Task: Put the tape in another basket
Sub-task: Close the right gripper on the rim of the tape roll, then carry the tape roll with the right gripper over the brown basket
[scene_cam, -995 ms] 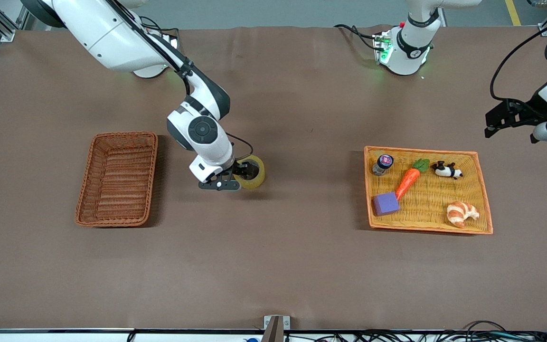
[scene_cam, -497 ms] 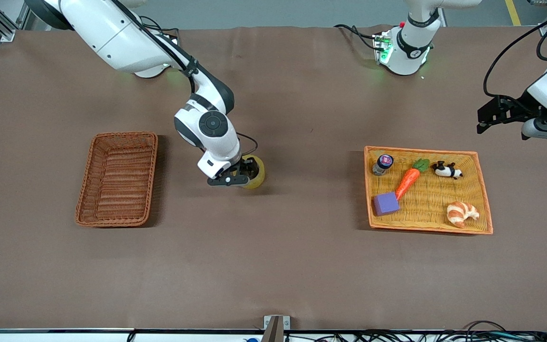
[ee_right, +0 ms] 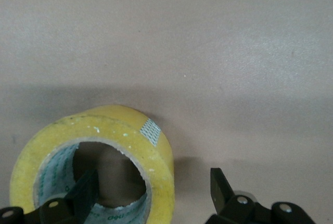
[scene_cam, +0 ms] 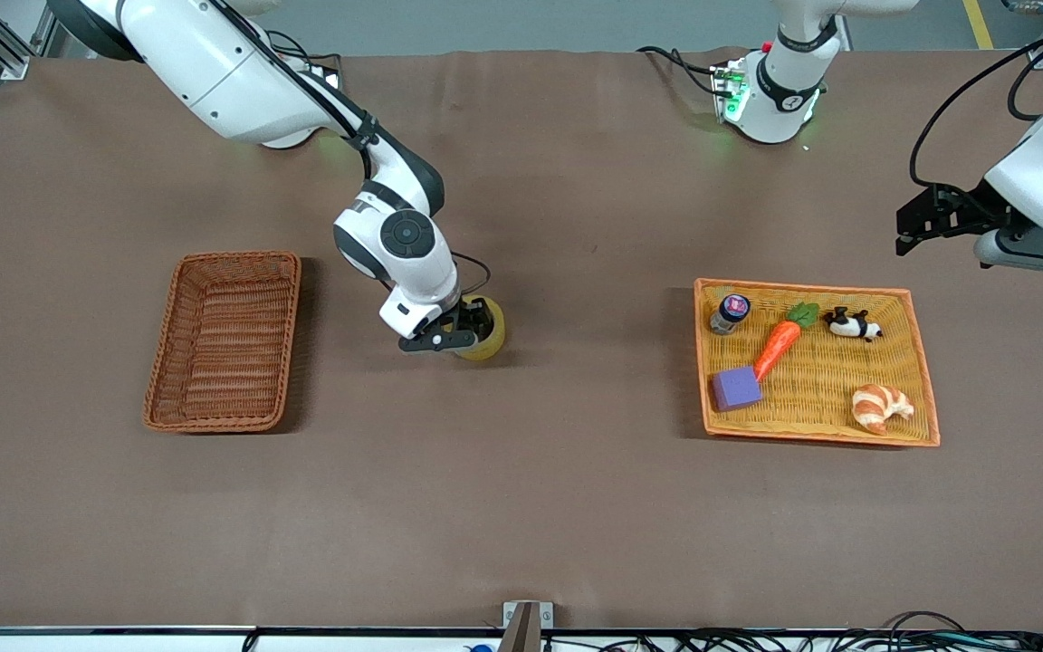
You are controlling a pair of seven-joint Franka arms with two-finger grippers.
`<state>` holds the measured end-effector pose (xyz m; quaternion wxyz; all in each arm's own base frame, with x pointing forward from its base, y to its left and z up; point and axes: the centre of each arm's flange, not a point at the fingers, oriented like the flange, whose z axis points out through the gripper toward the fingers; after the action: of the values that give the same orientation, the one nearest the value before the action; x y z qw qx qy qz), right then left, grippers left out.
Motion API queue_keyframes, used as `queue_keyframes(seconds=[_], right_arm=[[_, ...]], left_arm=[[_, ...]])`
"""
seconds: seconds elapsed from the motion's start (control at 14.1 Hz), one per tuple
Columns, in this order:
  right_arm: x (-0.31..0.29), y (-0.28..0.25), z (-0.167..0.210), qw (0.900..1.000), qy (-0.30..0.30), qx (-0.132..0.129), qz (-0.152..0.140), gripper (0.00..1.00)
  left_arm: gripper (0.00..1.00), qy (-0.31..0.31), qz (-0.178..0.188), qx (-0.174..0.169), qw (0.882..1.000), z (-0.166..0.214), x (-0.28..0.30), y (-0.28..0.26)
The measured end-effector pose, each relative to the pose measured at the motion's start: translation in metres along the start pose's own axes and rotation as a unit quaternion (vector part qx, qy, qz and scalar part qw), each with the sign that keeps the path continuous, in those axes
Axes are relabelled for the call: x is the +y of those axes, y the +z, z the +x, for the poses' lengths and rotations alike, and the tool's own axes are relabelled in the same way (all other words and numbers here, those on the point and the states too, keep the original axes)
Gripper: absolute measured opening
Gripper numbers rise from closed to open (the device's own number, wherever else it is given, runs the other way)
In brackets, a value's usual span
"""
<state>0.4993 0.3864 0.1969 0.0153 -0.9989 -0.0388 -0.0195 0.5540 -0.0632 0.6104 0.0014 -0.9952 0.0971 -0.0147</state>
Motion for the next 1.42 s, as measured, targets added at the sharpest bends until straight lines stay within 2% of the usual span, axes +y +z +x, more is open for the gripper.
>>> queue_keyframes(seconds=[0.14, 0.36, 0.43, 0.5, 0.71, 0.92, 1.14, 1.28, 1.42], right_arm=[[0.0, 0.001, -0.001, 1.0, 0.0, -0.001, 0.0, 0.91], [0.0, 0.001, -0.001, 1.0, 0.0, -0.001, 0.0, 0.65], [0.0, 0.001, -0.002, 1.0, 0.0, -0.001, 0.0, 0.65], [-0.001, 0.002, -0.002, 1.0, 0.003, -0.001, 0.0, 0.6], [-0.002, 0.003, -0.004, 1.0, 0.02, 0.006, -0.007, 0.23], [-0.002, 0.003, -0.005, 1.0, 0.025, 0.011, -0.01, 0.21], [0.003, -0.002, 0.002, 0.999, 0.031, 0.011, -0.015, 0.21], [0.006, -0.027, 0.013, 0.998, 0.042, 0.002, -0.036, 0.21], [0.016, -0.079, 0.035, 0.995, 0.074, -0.009, -0.059, 0.21]], left_arm=[[1.0, -0.002, 0.0, 0.0, 1.0, 0.0, 0.001, 0.0], [1.0, -0.01, 0.0, 0.004, 1.0, 0.001, 0.0, 0.0], [1.0, -0.011, 0.0, 0.006, 1.0, 0.001, 0.0, -0.001], [1.0, -0.011, 0.001, 0.008, 1.0, 0.002, -0.001, -0.001], [1.0, -0.013, 0.002, 0.021, 1.0, 0.005, -0.003, -0.009], [1.0, -0.015, 0.004, 0.038, 0.999, 0.012, -0.006, -0.024], [1.0, -0.023, 0.005, 0.038, 0.999, 0.017, -0.015, -0.022], [1.0, -0.031, 0.006, 0.036, 0.999, 0.017, -0.025, -0.02], [1.0, -0.033, 0.006, 0.036, 0.999, 0.018, -0.027, -0.02]])
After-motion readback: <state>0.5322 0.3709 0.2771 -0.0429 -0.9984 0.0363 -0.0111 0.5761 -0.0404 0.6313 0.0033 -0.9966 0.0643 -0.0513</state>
